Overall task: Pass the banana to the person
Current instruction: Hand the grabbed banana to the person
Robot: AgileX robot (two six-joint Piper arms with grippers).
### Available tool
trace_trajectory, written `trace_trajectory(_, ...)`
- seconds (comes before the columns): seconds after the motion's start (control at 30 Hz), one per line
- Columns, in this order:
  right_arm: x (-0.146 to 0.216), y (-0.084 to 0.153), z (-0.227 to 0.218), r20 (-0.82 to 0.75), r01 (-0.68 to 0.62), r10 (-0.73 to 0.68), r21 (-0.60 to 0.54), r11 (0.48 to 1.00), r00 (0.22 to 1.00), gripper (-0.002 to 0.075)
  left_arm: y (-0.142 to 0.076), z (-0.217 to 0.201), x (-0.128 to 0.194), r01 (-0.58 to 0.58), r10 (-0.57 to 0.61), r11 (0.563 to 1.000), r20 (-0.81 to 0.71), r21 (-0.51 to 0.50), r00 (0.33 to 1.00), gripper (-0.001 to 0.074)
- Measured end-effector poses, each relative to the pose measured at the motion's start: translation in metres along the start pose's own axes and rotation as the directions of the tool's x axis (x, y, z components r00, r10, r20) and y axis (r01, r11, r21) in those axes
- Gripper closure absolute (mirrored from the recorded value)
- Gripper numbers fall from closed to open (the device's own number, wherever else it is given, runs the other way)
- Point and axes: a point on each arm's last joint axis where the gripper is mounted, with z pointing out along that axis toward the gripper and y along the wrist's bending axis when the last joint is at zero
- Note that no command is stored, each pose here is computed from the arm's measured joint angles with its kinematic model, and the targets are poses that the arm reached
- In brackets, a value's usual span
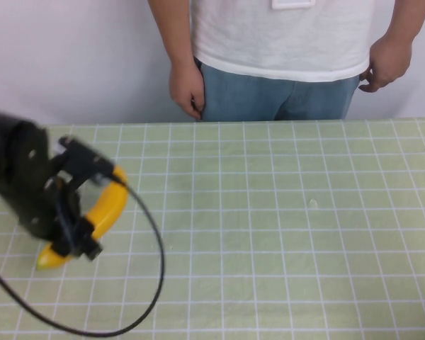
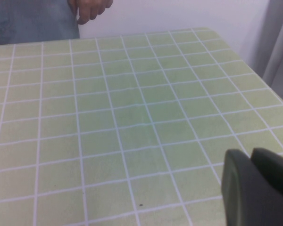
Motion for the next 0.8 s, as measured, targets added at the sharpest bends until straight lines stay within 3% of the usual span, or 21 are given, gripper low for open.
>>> trace_trajectory(0.17,0.0,0.0,0.0,0.0,0.0,0.0,0.0,1.0,1.0,0.0735,-0.013,-0.038,-0.04,-0.144,0.154,0.984,0.098,-0.104,0.983,0.0449)
trace_trajectory(0.43,0.0,0.0,0.0,0.0,0.0,0.0,0.0,1.0,1.0,0.0735,-0.04,-0.094,-0.093,-0.259,0.302,0.947,0.255,-0.188,0.919,0.0449)
trace_trajectory(0.63,0.0,0.0,0.0,0.0,0.0,0.0,0.0,1.0,1.0,0.0735,-0.063,-0.084,-0.126,-0.379,0.408,0.909,0.183,-0.174,0.895,0.0449)
trace_trajectory(0.8,0.0,0.0,0.0,0.0,0.0,0.0,0.0,1.0,1.0,0.0735,-0.07,-0.072,-0.14,-0.411,0.432,0.898,0.141,-0.16,0.891,0.0449)
